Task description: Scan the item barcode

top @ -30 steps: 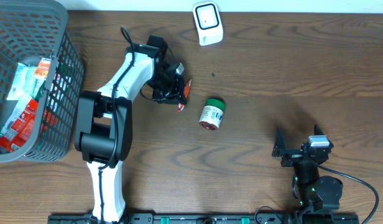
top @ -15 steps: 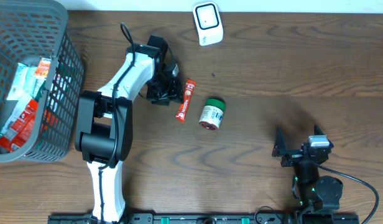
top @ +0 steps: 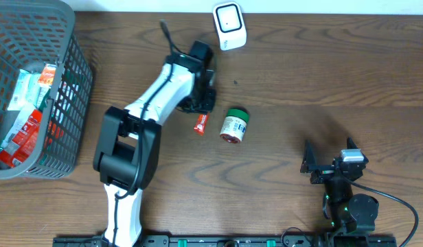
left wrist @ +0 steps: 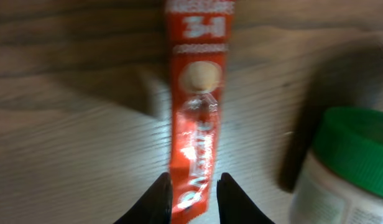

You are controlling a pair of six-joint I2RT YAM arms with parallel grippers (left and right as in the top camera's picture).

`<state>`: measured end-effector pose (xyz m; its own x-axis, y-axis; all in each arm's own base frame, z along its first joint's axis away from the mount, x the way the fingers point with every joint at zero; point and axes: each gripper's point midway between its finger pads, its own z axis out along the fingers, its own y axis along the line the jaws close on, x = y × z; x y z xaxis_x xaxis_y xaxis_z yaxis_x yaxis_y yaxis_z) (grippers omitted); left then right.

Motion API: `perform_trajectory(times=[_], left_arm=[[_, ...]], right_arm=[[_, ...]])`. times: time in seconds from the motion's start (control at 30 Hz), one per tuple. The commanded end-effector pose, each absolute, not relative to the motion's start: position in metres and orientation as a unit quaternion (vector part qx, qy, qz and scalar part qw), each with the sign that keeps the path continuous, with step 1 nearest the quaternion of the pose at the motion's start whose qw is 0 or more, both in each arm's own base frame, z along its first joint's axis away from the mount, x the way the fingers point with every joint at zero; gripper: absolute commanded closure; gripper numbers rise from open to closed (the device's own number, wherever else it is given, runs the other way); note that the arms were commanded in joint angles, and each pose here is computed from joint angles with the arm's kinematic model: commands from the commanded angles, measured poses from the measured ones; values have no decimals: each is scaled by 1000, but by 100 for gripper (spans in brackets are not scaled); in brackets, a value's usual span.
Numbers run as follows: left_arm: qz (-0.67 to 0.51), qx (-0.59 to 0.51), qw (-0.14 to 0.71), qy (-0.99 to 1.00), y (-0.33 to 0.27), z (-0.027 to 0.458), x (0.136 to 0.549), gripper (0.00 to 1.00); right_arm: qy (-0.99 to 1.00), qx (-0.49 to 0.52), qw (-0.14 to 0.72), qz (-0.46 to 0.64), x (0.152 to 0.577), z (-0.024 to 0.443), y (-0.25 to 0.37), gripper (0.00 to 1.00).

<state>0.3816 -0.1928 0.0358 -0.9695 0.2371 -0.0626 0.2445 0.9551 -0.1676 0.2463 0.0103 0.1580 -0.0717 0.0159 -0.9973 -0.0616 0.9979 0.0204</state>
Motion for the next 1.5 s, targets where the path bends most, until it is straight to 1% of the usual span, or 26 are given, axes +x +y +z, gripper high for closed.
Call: perform_trajectory(times=[0.0,0.3,0.73,0.9,1.13,1.2,1.27,1.3,1.4,1.47], left_arm=[[-64,139,63,986,-199,50,394,75],[-69,140,85,984,-202,37,400,75],[-67,141,82,984,-199,17,394,75],[-37,138,87,986,-188,13,396,75],[-34,137,80,987,-185,5,390,74],[-30,137,80,987,-183,3,390,71],[-15,136,84,987,-178,3,392,71],[-14,136,85,987,-178,3,392,72],[-16,136,81,987,-178,3,390,81],[-27,138,75,987,-183,3,387,81]], right_arm=[[732,-13,680,35,246,157,12,1],[732,-13,680,35,246,157,12,1],[732,-13,680,35,246,157,12,1],[732,-13,680,35,246,157,12,1],[732,-13,680,35,246,157,12,1],[732,-13,680,35,246,157,12,1],[732,-13,680,35,246,157,12,1],[732,-13,680,35,246,157,12,1],[732,-13,680,35,246,157,12,1],[732,-13,680,35,246,157,12,1]])
